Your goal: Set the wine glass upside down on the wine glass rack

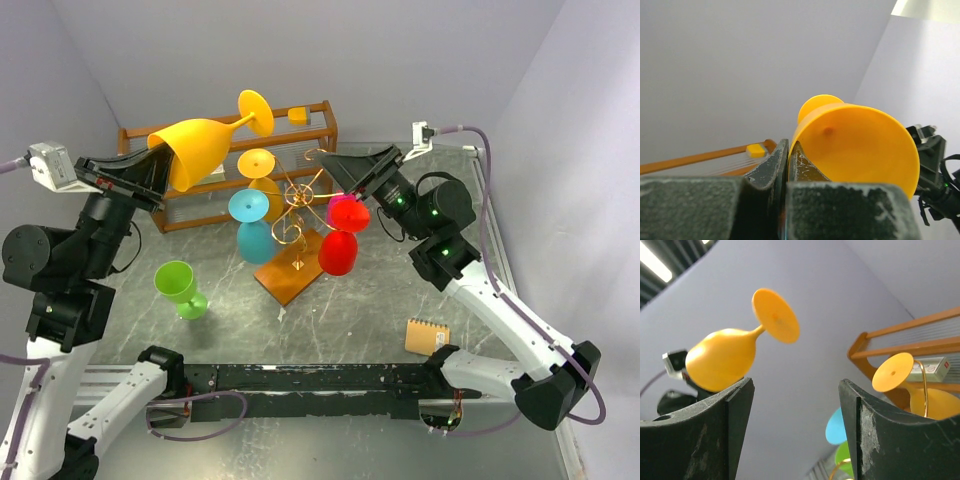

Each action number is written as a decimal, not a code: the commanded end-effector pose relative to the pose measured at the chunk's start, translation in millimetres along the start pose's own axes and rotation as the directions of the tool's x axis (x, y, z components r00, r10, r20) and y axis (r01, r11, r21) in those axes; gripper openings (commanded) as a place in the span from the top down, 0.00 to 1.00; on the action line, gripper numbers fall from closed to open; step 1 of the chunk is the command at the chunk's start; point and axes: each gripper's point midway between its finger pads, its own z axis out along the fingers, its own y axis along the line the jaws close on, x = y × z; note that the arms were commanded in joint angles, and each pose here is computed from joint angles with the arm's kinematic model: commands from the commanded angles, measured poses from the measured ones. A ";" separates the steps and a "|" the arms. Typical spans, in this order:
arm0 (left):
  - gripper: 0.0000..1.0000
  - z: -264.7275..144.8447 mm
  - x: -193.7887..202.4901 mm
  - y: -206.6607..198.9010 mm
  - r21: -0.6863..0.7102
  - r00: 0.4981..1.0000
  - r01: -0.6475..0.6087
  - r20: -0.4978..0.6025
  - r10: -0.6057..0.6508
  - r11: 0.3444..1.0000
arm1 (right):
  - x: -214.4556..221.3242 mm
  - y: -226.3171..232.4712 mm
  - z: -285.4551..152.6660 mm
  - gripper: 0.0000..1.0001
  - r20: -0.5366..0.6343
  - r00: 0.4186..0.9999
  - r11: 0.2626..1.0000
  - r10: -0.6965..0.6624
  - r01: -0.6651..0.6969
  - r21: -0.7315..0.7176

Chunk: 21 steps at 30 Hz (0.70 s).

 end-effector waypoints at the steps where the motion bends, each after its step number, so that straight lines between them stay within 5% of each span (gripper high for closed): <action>1: 0.93 5.1 -19.2 -27.4 0.146 0.996 0.020 0.082 -0.033 0.989 | -32.2 -2.6 4.9 0.33 0.184 0.976 0.989 0.121 -0.133 0.056; 21: 0.93 35.7 30.1 -45.2 0.335 0.985 0.173 -0.044 -0.168 0.926 | -6.9 57.2 36.3 0.40 0.147 0.919 0.930 0.367 -0.361 -0.066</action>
